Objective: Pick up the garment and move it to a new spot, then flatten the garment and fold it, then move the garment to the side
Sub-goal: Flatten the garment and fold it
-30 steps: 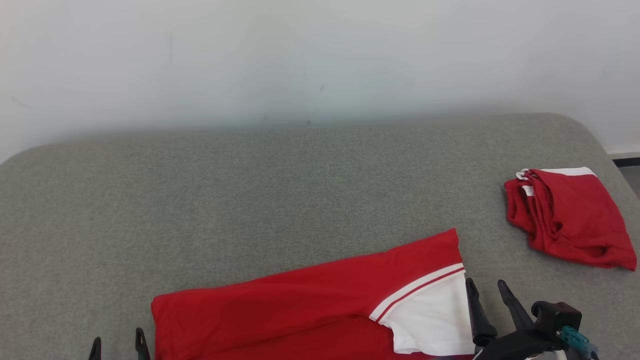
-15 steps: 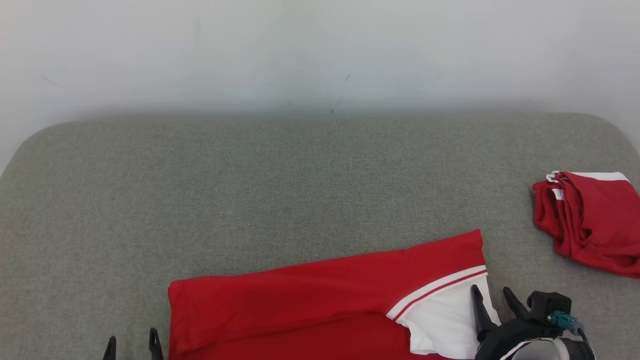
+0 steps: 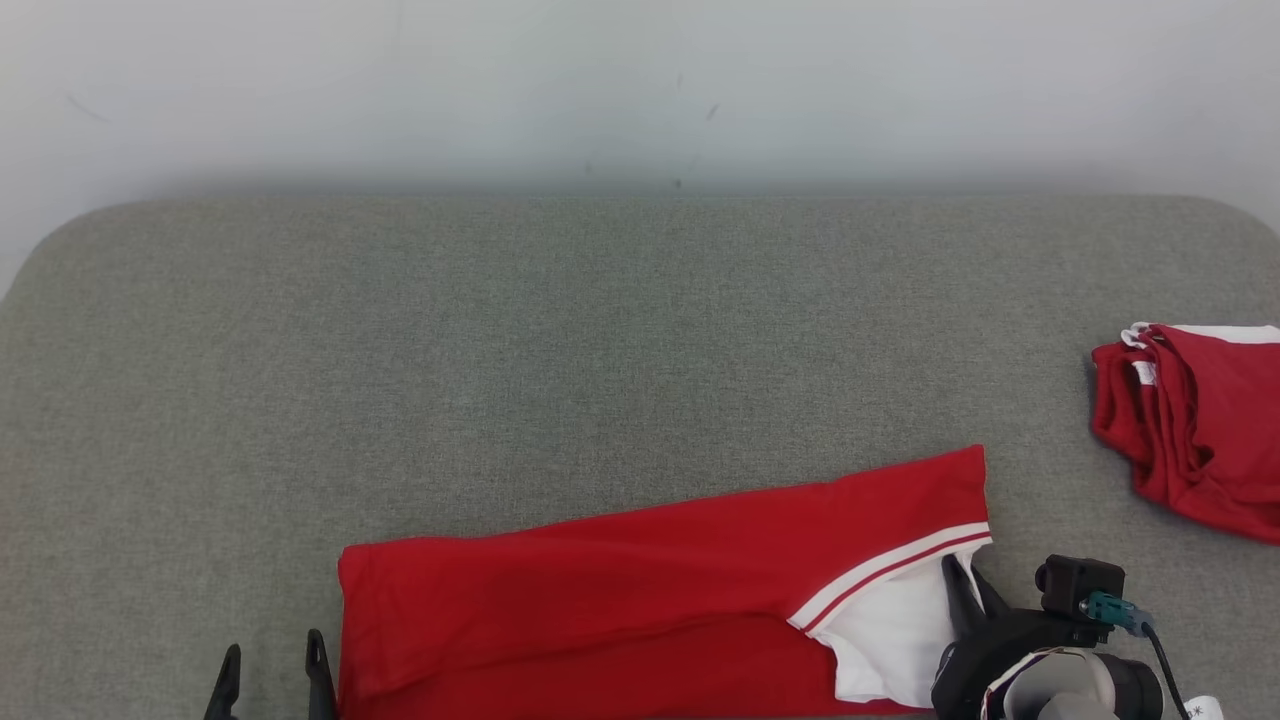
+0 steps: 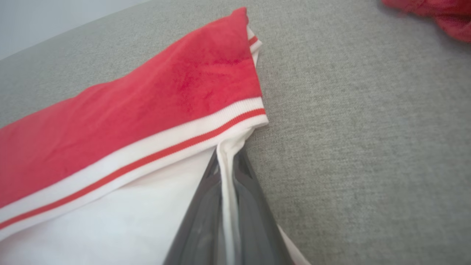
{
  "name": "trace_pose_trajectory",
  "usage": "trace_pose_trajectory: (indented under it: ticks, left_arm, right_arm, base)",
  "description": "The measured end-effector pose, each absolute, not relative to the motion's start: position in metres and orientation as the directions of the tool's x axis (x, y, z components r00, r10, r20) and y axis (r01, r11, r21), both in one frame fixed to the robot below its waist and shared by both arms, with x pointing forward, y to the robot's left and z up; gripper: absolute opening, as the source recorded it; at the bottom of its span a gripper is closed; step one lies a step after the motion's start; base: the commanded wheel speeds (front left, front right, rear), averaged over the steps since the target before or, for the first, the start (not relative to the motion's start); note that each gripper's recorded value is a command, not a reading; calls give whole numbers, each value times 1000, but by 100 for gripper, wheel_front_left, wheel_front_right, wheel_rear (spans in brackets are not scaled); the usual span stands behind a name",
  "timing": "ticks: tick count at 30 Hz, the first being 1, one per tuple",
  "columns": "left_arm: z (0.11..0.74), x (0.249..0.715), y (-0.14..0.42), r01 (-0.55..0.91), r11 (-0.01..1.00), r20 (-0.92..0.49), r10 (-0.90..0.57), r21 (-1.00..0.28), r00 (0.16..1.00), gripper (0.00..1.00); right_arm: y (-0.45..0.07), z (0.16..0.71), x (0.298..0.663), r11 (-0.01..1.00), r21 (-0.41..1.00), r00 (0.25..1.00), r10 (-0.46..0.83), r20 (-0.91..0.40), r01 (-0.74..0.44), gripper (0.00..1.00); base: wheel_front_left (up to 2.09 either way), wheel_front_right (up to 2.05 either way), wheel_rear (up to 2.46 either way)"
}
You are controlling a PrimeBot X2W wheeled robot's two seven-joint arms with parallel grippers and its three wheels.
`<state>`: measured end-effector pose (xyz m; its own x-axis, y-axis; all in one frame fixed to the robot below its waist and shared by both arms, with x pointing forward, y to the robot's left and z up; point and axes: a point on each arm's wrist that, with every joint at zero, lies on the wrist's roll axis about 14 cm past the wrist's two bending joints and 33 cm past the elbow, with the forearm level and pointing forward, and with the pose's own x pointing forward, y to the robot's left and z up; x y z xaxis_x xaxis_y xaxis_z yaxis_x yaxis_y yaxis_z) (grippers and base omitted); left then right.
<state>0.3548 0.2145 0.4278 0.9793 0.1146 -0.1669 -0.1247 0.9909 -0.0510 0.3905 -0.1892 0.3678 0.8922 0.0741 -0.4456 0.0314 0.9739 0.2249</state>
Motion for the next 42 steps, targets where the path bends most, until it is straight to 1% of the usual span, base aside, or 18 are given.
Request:
trace_pose_trajectory:
  ticks: [6, 12, 16, 18, 22, 28, 33, 34, 35, 42]
  left_arm:
    - [427, 357, 207, -100, 993, -168, 89, -59, 982, 100]
    - [429, 362, 199, -75, 995, -163, 63, -66, 985, 100]
    - [429, 364, 194, -56, 996, -161, 45, -70, 986, 100]
    - [429, 366, 192, -51, 996, -161, 38, -72, 986, 100]
    - [426, 367, 183, -20, 997, -169, 7, -74, 986, 100]
    - [427, 368, 172, 12, 996, -166, -25, -83, 986, 100]
    - [429, 367, 167, 27, 996, -162, -41, -86, 986, 100]
    - [429, 366, 167, 30, 996, -161, -44, -87, 986, 100]
    - [429, 366, 167, 30, 996, -161, -44, -87, 986, 100]
    - [432, 361, 174, 19, 997, -155, -30, -73, 987, 100]
  right_arm:
    - [-213, 373, 391, 969, 229, 911, 11, -413, 92, 0]
    - [-266, 388, 391, 957, 200, 923, -127, -363, 210, 0]
    - [-266, 399, 388, 953, 211, 940, -146, -308, 217, 0]
    - [-253, 405, 389, 962, 210, 954, -115, -278, 177, 0]
    - [-208, 411, 385, 974, 220, 970, 5, -244, 50, 0]
    - [-145, 421, 374, 952, 281, 963, 181, -199, -121, 0]
    - [-87, 432, 369, 895, 357, 925, 342, -164, -268, 0]
    - [-76, 434, 368, 880, 376, 915, 371, -161, -291, 0]
    - [-76, 434, 368, 880, 376, 915, 371, -161, -291, 0]
    - [0, 451, 366, 771, 422, 810, 572, -127, -478, 0]
  base:
    - [0, 0, 0]
    - [0, 0, 0]
    - [0, 0, 0]
    - [0, 0, 0]
    - [0, 0, 0]
    - [0, 0, 0]
    - [0, 0, 0]
    - [0, 0, 0]
    - [0, 0, 0]
    - [0, 0, 0]
